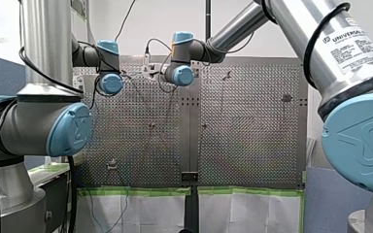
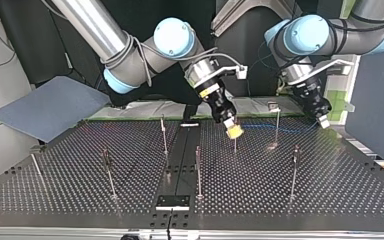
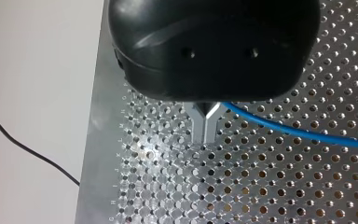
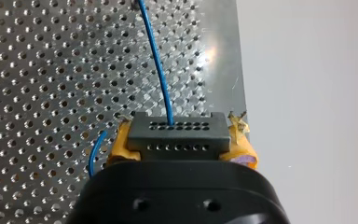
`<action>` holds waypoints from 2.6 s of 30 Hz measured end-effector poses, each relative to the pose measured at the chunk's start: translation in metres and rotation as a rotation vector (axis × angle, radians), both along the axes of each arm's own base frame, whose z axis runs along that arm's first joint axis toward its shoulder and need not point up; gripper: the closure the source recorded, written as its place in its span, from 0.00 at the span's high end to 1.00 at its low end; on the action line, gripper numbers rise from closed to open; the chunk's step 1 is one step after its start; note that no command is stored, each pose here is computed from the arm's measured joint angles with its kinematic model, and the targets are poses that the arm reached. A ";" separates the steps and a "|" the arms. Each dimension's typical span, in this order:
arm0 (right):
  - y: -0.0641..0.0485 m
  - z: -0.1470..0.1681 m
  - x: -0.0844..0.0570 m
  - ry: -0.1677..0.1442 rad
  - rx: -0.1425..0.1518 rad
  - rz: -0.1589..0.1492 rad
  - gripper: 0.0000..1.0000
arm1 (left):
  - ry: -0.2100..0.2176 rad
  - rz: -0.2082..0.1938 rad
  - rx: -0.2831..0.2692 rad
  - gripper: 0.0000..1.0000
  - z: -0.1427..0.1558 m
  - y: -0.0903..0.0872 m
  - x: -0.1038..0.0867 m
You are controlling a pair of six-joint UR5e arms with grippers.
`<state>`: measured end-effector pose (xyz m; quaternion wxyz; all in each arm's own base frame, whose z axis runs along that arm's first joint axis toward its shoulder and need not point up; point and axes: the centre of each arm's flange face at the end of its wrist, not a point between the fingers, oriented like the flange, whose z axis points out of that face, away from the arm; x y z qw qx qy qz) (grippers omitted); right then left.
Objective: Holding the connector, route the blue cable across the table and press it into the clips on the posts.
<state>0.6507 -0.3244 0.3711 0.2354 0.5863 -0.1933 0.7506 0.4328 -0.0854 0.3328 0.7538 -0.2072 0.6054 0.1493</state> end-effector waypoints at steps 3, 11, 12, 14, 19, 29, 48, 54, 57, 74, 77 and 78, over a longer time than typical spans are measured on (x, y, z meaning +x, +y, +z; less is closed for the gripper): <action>0.000 0.006 0.001 0.002 0.005 0.000 0.00 | 0.001 -0.011 -0.008 0.00 0.003 0.000 -0.002; -0.002 0.026 0.004 -0.008 0.006 -0.002 0.00 | -0.048 -0.082 -0.031 0.00 0.024 -0.007 -0.011; -0.002 0.028 0.004 -0.010 0.007 -0.002 0.00 | -0.046 -0.085 -0.033 0.00 0.024 -0.007 -0.012; -0.004 0.031 0.003 -0.012 0.010 -0.004 0.00 | -0.033 -0.088 -0.036 0.00 0.022 -0.008 -0.013; -0.007 0.039 0.002 -0.019 0.015 -0.007 0.00 | -0.002 -0.093 -0.041 0.00 0.019 -0.009 -0.016; -0.010 0.051 0.003 -0.054 0.030 0.000 0.00 | -0.029 -0.154 -0.047 0.00 0.022 -0.014 -0.012; -0.017 0.049 0.000 -0.071 0.060 -0.001 0.00 | -0.157 -0.276 -0.113 0.00 0.027 -0.011 0.012; -0.020 0.047 -0.001 -0.070 0.064 -0.005 0.00 | -0.156 -0.257 -0.122 0.00 0.025 -0.001 0.021; -0.021 0.047 -0.002 -0.071 0.066 -0.007 0.00 | -0.144 -0.251 -0.121 0.00 0.020 0.003 0.028; -0.035 0.046 -0.007 -0.075 0.065 -0.023 0.00 | -0.185 -0.298 -0.110 0.00 0.025 0.019 0.052; -0.035 0.048 -0.006 -0.079 0.062 -0.022 0.00 | -0.196 -0.315 -0.111 0.00 0.027 0.021 0.056; -0.035 0.049 -0.006 -0.081 0.061 -0.022 0.00 | -0.200 -0.320 -0.111 0.00 0.028 0.022 0.058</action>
